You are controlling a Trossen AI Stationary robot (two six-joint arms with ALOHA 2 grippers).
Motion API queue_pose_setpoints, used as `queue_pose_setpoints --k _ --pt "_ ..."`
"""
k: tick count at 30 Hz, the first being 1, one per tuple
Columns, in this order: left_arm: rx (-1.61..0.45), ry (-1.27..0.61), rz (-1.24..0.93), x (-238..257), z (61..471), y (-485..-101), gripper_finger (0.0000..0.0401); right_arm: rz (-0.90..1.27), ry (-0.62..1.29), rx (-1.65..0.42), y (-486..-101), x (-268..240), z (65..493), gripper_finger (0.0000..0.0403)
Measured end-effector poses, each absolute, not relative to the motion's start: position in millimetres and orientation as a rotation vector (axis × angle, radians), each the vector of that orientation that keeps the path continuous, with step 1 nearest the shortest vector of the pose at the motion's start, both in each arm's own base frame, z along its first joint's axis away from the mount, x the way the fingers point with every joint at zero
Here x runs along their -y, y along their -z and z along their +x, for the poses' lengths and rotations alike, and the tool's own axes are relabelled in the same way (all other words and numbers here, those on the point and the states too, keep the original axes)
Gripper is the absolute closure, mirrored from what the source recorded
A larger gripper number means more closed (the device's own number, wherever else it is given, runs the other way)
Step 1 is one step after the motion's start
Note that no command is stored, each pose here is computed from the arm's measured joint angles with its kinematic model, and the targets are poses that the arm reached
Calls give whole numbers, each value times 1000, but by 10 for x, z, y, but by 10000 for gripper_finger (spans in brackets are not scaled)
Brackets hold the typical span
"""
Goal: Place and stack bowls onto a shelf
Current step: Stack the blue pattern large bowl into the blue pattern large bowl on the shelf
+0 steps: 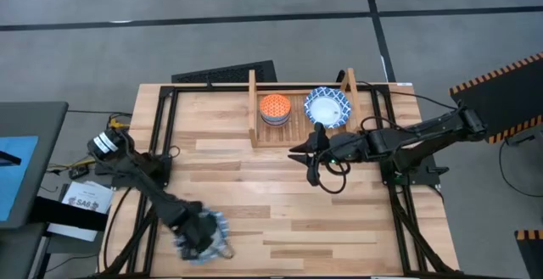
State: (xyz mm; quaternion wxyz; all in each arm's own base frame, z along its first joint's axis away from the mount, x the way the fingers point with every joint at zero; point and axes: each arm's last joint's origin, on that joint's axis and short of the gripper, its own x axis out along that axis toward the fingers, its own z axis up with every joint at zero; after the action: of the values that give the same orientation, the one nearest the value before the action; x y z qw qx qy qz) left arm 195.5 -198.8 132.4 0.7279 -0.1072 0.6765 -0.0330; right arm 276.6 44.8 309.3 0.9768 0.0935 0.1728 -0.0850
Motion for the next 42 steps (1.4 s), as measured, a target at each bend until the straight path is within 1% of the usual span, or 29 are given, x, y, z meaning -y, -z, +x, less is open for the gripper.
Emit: queue_pose_setpoints --k 4,7,11,13,15,17,20,23,26,27,29,31,33,36,38,42 --pt "-1293 -5 -233 1723 2312 -1351 401 188 170 -349 -3093 -451 2766 289" --pt "-1104 -19 -250 1530 2622 -1376 401 185 169 -350 -3092 -452 2766 289" --pt "-909 -76 -262 1155 3038 -1344 401 182 169 -348 -3096 -450 2763 289" --pt "-900 -123 -286 958 3198 -1345 401 183 167 -340 -3117 -448 2749 289" --pt "-897 -131 -323 781 3332 -1421 401 187 168 -326 -3142 -440 2739 289" --pt "-861 -90 -330 665 3457 -1570 401 190 173 -317 -3173 -418 2709 289" --pt "-877 -10 -278 602 3481 -1834 401 202 184 -292 -3239 -367 2654 289" --pt "-876 50 -220 614 3363 -2123 401 258 201 -269 -3295 -317 2606 287" --pt "-793 92 -206 658 3153 -2435 401 341 193 -278 -3315 -300 2553 276" --pt "-755 103 -204 676 3061 -2528 401 371 178 -282 -3316 -312 2562 268" --pt "-675 105 -201 700 2857 -2695 401 419 148 -351 -3229 -363 2567 247" --pt "-590 80 -220 696 2641 -2823 401 453 119 -392 -3137 -445 2655 221" --pt "-497 49 -250 681 2435 -2928 401 445 116 -460 -3013 -507 2703 195" --pt "-396 -7 -303 649 2141 -3001 401 449 113 -499 -2899 -580 2789 163" --pt "-333 -26 -325 628 1982 -3025 401 518 135 -520 -2827 -607 2838 153" --pt "-242 -57 -348 581 1742 -2996 401 749 241 -605 -2610 -633 2932 151"
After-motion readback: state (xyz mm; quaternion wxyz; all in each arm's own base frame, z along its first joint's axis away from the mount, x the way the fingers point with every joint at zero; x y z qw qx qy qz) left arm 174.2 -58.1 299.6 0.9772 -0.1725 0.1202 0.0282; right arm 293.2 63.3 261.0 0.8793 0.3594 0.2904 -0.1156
